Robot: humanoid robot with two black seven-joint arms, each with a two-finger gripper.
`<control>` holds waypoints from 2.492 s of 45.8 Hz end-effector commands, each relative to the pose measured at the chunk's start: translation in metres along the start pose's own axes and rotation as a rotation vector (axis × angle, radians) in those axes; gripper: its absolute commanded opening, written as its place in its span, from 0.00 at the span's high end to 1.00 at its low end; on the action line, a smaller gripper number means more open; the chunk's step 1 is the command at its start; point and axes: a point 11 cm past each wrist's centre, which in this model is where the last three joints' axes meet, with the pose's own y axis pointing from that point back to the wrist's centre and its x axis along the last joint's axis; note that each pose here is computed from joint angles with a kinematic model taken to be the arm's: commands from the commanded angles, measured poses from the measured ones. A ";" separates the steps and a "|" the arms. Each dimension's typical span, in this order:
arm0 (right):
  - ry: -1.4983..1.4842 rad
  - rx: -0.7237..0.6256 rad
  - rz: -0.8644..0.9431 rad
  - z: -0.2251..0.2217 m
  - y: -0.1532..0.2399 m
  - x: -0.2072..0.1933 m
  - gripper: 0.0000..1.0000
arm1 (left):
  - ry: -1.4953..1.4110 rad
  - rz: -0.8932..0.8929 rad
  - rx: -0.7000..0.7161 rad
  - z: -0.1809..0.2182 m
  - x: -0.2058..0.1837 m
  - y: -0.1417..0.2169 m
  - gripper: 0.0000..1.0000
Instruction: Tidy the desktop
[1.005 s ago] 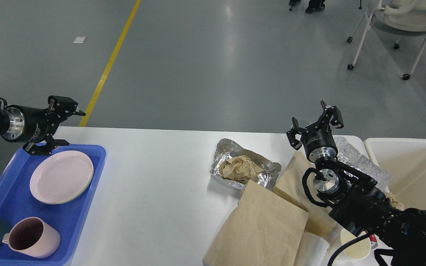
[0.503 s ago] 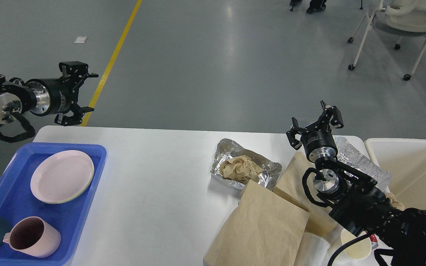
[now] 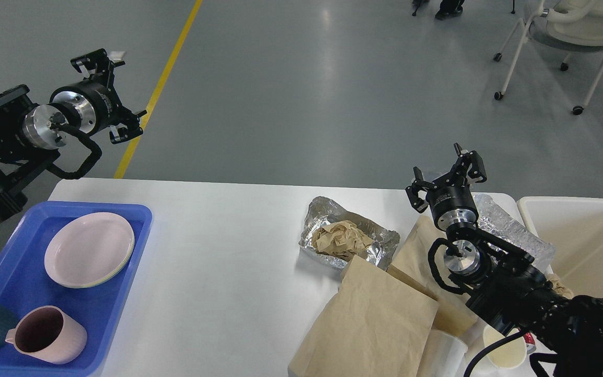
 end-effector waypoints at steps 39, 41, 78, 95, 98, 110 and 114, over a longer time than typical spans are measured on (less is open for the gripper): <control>0.000 0.000 0.000 0.000 0.000 0.000 0.00 | 0.180 -0.014 -0.057 -0.023 -0.025 -0.025 0.03; 0.000 0.001 -0.001 0.000 0.000 -0.001 0.00 | 0.179 -0.014 -0.054 -0.024 -0.026 -0.025 0.03; 0.000 0.001 -0.001 0.000 0.000 -0.001 0.00 | 0.177 -0.017 -0.014 -0.047 -0.030 -0.030 0.03; -0.001 0.000 -0.002 0.000 0.000 -0.001 0.00 | 0.191 0.037 0.052 -0.087 -0.003 -0.031 0.03; -0.001 0.000 -0.002 0.000 0.000 -0.001 0.00 | 0.203 0.053 0.088 -0.109 0.005 -0.031 0.03; 0.000 0.000 0.000 0.000 0.000 0.000 0.00 | 0.245 0.088 0.151 -0.152 0.022 -0.030 0.03; 0.000 0.001 -0.001 0.000 0.000 -0.001 0.00 | 0.248 0.085 0.121 -0.151 0.022 -0.030 0.03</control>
